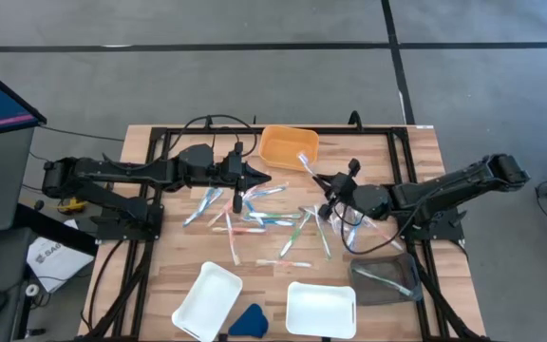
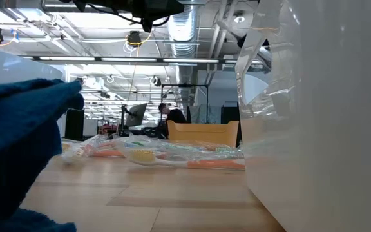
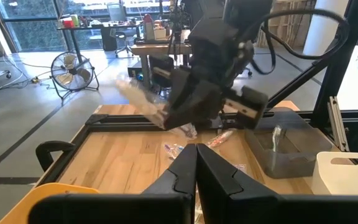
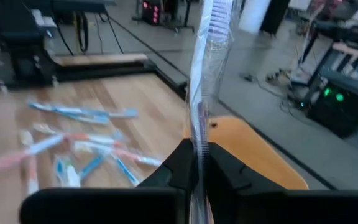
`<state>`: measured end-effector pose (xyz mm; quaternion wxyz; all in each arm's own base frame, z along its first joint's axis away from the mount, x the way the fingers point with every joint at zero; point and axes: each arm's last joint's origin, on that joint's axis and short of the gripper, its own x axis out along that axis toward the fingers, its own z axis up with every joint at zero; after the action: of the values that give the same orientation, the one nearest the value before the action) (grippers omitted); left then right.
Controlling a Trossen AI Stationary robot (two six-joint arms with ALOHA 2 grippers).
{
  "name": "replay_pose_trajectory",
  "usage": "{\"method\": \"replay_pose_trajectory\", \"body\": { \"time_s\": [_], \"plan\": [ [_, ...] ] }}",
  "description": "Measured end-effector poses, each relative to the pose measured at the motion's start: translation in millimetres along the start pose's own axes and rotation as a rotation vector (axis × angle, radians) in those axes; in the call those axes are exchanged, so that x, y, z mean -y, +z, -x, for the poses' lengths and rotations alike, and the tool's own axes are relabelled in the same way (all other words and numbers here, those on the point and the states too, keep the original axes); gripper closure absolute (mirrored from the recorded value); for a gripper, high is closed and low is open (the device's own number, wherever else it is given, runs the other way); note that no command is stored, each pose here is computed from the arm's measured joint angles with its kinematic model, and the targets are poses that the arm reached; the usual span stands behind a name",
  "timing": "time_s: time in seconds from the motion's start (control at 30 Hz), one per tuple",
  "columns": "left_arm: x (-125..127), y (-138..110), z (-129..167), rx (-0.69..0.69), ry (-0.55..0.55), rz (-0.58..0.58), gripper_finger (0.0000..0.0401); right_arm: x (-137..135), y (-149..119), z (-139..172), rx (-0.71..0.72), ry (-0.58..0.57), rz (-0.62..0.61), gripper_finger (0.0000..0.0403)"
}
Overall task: Pick & Place Toothbrushes
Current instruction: Put the purple toothbrush into the yellow bin
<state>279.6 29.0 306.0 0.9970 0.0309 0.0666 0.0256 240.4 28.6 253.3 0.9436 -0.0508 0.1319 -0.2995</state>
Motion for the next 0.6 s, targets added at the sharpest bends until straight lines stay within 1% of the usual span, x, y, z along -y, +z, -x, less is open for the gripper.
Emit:
{"method": "replay_pose_trajectory", "body": {
  "time_s": [0.07,0.13,0.27,0.33,0.43,0.5,0.6],
  "plan": [
    [0,0,0,0.0,0.0,-0.001,0.0398,-2,2,2,0.019,0.012,0.008,0.0391],
    [0,0,0,0.0,0.0,-0.001,0.0398,-5,4,4,0.038,0.025,0.01,0.0393],
    [0,0,0,0.0,0.0,-0.005,0.0398,-7,7,6,0.061,0.039,-0.006,0.0375],
    [0,0,0,0.0,0.0,-0.024,0.0398,-7,9,7,0.078,0.041,-0.008,0.0372],
    [0,-3,-5,-0.004,0.0,-0.031,0.0398,-7,12,7,0.106,0.057,-0.005,0.0387],
    [-2,-5,-11,0.02,0.006,-0.032,0.0398,-8,16,7,0.135,0.083,-0.005,0.0393],
    [-2,-11,-24,0.044,0.009,-0.034,0.0398,-9,21,8,0.186,0.138,-0.018,0.0384]
  ]
}}
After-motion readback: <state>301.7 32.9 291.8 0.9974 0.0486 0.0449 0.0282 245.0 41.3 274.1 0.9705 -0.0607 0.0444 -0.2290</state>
